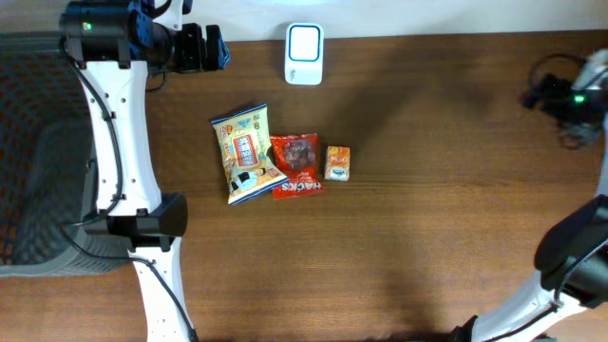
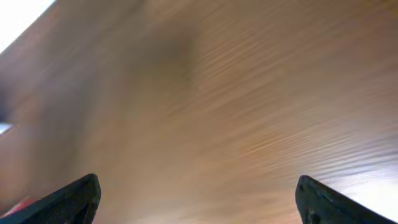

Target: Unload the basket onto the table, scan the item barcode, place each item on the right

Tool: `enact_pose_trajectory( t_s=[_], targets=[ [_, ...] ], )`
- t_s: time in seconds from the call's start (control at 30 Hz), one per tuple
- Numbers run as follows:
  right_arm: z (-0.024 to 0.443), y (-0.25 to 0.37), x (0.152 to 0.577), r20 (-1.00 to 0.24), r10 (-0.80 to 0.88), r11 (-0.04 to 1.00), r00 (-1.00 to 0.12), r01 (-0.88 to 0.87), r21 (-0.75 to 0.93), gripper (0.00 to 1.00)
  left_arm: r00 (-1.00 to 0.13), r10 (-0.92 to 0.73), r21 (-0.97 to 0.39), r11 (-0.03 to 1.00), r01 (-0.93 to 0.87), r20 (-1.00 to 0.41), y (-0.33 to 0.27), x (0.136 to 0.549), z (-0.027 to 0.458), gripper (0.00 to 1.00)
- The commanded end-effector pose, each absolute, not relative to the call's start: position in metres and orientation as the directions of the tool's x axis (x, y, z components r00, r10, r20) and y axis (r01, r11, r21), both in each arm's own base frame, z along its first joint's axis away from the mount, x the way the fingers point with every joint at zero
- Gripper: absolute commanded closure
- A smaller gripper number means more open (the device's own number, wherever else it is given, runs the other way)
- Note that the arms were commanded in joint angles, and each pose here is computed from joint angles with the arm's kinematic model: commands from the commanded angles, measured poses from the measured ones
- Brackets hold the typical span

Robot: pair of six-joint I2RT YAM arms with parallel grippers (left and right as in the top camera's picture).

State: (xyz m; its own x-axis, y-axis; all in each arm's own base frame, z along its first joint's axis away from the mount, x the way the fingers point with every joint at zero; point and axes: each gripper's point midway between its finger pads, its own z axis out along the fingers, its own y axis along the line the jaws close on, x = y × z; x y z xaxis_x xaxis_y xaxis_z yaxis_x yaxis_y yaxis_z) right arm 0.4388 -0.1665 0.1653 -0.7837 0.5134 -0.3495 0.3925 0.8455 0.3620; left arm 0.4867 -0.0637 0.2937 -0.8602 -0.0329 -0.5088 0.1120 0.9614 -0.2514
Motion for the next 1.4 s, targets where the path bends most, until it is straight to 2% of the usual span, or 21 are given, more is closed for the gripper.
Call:
enact_pose_trajectory(
  t_s=[0.0,0.1,0.2,0.33,1.1,1.27,1.37],
  targets=[
    [0.166,-0.025,0.441,-0.192,0.340,0.808,-0.921,0.181,0.561,0.01,-0.852,-0.022,-0.250,0.960,0.129,-0.523,-0.065,0.484,0.300,0.01],
    [0.165,0.075,0.434,-0.187,0.124,0.828,-0.975,-0.002,0.561,0.01,-0.852,-0.022,-0.250,0.960,0.129,-0.523,-0.065,0.484,0.300,0.01],
    [0.165,0.147,0.416,-0.189,-0.040,0.816,-0.981,-0.141,0.561,0.01,-0.852,-0.022,-0.250,0.960,0.129,-0.523,-0.065,0.484,0.300,0.01],
    [0.165,0.190,0.398,-0.189,-0.143,0.796,-0.972,-0.226,0.561,0.01,-0.852,-0.022,-0.250,0.960,0.129,-0.523,-0.065,0.484,0.300,0.01],
    [0.165,0.191,0.398,-0.188,-0.146,0.796,-0.971,-0.228,0.561,0.01,-0.852,-0.022,-0.250,0.960,0.129,-0.523,-0.065,0.484,0.300,0.01],
    [0.167,0.192,0.402,-0.259,-0.216,0.776,-0.941,-0.327,0.540,0.01,-0.852,-0.022,-0.250,0.960,0.129,-0.523,-0.065,0.484,0.300,0.01],
    [0.173,0.204,0.417,-0.348,-0.226,0.756,-0.910,-0.389,0.526,0.01,-0.852,-0.022,-0.250,0.960,0.129,-0.523,-0.065,0.484,0.300,0.01]
  ],
)
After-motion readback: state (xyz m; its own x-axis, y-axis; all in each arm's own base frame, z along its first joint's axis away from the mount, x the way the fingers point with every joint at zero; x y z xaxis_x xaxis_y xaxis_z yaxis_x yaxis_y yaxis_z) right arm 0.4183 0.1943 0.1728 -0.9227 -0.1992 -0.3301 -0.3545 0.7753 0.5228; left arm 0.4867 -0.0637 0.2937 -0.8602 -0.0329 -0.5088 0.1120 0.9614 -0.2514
